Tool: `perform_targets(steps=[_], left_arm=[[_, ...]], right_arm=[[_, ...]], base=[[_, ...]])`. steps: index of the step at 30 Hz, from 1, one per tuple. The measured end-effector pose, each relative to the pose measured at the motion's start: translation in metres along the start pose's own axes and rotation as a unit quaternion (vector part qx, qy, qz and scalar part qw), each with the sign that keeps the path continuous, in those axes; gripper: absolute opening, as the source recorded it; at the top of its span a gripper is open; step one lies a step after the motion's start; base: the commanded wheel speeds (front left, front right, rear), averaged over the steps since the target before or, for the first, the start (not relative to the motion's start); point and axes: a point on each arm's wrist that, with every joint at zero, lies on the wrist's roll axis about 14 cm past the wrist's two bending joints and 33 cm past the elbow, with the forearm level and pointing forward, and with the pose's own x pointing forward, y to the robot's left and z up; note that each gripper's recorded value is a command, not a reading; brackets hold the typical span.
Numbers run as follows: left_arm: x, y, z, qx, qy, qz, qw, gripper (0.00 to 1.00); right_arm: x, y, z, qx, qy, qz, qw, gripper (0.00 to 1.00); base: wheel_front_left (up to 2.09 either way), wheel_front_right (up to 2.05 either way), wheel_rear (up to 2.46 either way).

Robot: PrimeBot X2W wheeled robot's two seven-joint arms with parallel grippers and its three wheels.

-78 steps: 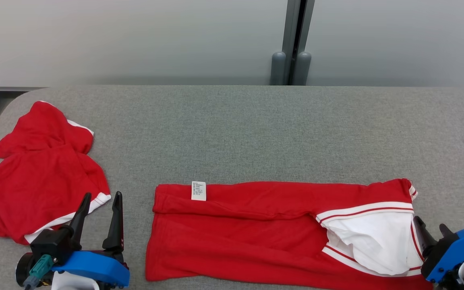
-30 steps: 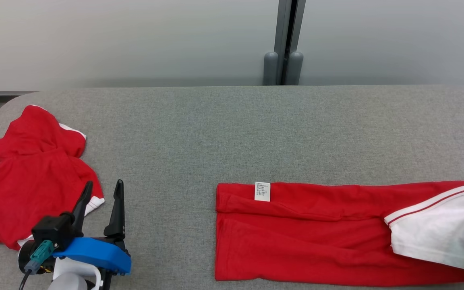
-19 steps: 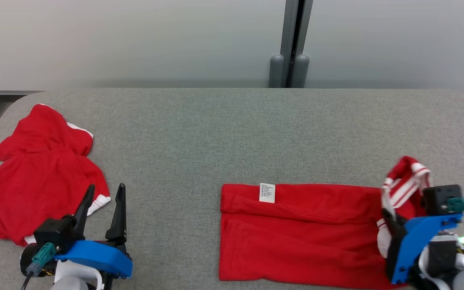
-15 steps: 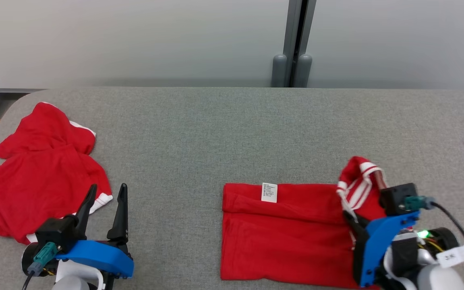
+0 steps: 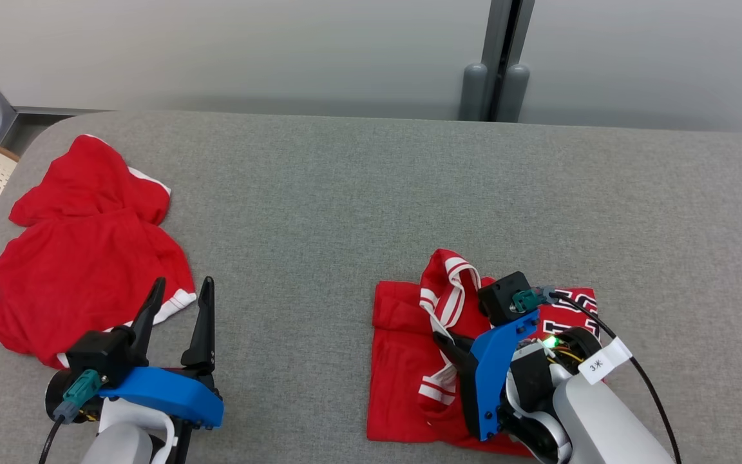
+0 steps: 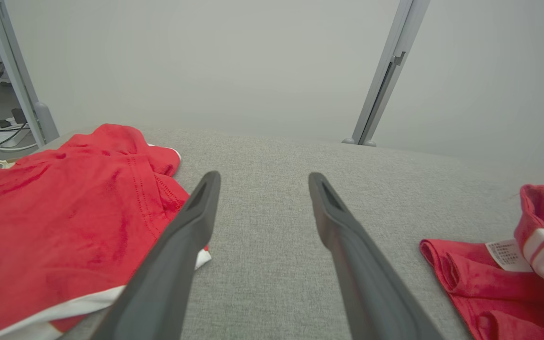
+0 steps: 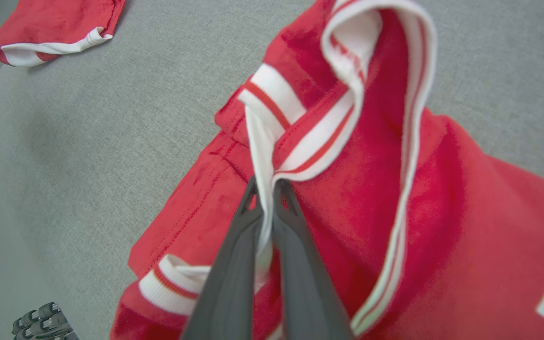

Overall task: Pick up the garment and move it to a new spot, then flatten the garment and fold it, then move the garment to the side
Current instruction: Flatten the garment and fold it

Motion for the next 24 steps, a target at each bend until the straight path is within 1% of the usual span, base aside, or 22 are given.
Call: perform_targets(steps=[8,11,12,13,14,15,20,22,24], left_arm=[[-0.007,0.005,-0.001,-0.004,0.000,0.009,1.000,1.00],[-0.009,0.007,-0.002,-0.003,0.000,0.012,1.000,1.00],[-0.009,0.008,-0.002,-0.003,0.000,0.013,1.000,1.00],[-0.010,0.008,-0.002,-0.003,0.001,0.014,1.000,1.00],[-0.010,0.008,-0.002,-0.003,0.001,0.014,1.000,1.00],[-0.010,0.009,-0.001,-0.003,0.000,0.014,1.000,1.00],[-0.010,0.008,0.000,-0.005,-0.003,0.014,1.000,1.00],[-0.009,0.007,0.001,-0.005,-0.004,0.012,1.000,1.00],[-0.009,0.007,0.002,-0.004,-0.005,0.012,1.000,1.00]], right_arm=[[0.017,0.017,-0.007,0.008,0.017,0.034,0.999,0.00],[0.020,0.019,-0.011,0.014,0.022,0.039,0.999,0.00],[0.021,0.020,-0.011,0.017,0.021,0.042,0.999,0.02],[0.022,0.020,-0.011,0.018,0.021,0.042,0.999,0.24],[0.023,0.020,-0.010,0.020,0.018,0.043,0.999,0.56],[0.024,0.021,-0.008,0.024,0.013,0.045,0.999,1.00],[0.024,0.030,0.010,0.061,-0.029,0.067,0.995,1.00],[0.021,0.037,0.025,0.091,-0.061,0.085,0.990,1.00],[0.016,0.042,0.042,0.110,-0.097,0.098,0.984,1.00]], base=[[0.00,0.00,0.00],[0.00,0.00,0.00],[0.00,0.00,0.00],[0.00,0.00,0.00],[0.00,0.00,0.00],[0.00,0.00,0.00],[0.00,0.00,0.00],[0.00,0.00,0.00],[0.00,0.00,0.00]])
